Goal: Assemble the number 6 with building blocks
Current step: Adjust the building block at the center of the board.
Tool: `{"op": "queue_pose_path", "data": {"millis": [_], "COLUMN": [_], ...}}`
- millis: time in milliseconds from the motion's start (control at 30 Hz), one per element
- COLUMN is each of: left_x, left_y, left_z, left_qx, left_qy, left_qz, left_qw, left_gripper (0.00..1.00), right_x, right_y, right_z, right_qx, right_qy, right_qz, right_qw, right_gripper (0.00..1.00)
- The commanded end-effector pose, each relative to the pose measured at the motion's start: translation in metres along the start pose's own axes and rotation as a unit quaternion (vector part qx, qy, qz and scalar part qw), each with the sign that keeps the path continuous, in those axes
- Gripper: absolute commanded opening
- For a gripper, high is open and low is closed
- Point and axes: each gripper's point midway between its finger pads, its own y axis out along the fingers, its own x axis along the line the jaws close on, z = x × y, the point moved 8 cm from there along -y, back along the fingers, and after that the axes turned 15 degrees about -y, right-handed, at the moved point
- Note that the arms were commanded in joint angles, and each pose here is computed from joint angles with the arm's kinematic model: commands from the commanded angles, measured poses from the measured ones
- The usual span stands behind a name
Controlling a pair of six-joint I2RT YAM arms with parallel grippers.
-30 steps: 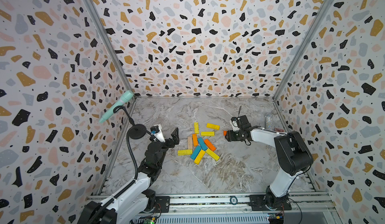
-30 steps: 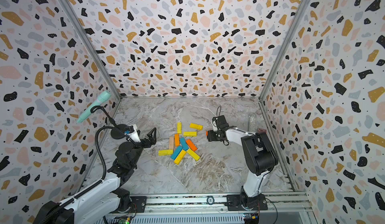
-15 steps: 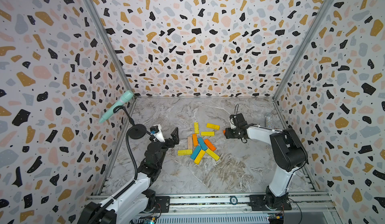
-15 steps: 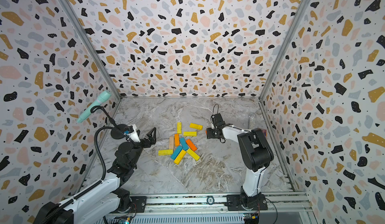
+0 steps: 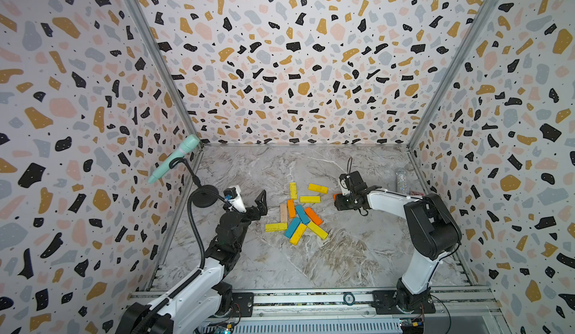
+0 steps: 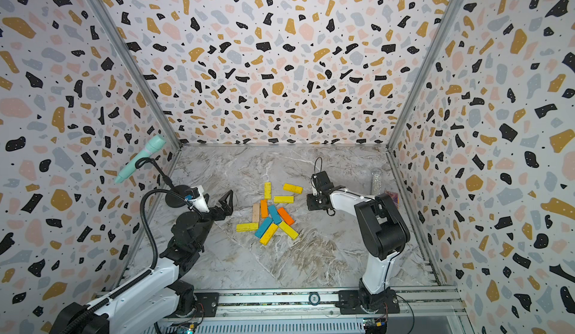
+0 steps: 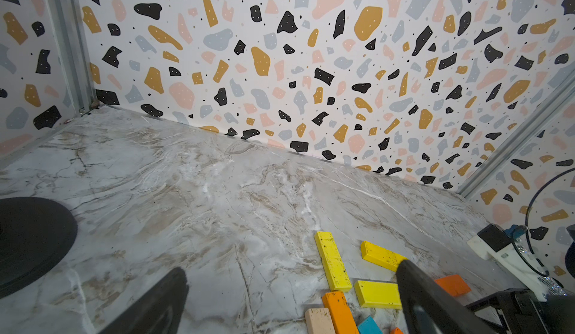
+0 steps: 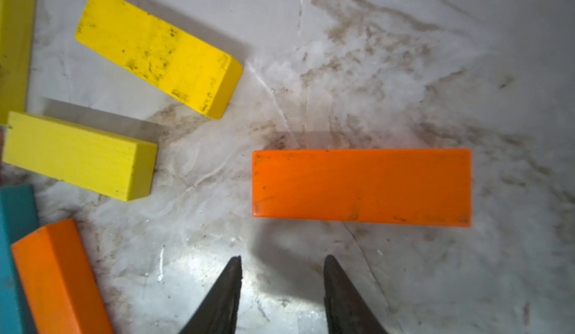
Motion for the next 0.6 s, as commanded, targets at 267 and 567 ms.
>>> {"op": "queue_pose_path", "data": {"millis": [267, 567], "left_x": [-0.006, -0.005], "left_y": [-0.001, 0.000], "left_z": [-0.008, -0.008], "left_qx": [-0.015, -0.015], "left_qy": [-0.001, 0.001], "left_qz": [0.011, 0.007], "left_qw": [1.000, 1.000], "left_gripper": [0.99, 0.99], "right_x": [-0.013, -0.022], "right_y": [0.005, 0.016], "right_z": [0.000, 0.000], "right_qx": [0.017, 0.020], "right_qy": [-0.008, -0.004], "right_qz": [0.017, 0.025], "right_qw": [1.000, 0.999], "right_gripper": [0.24, 0.40]}}
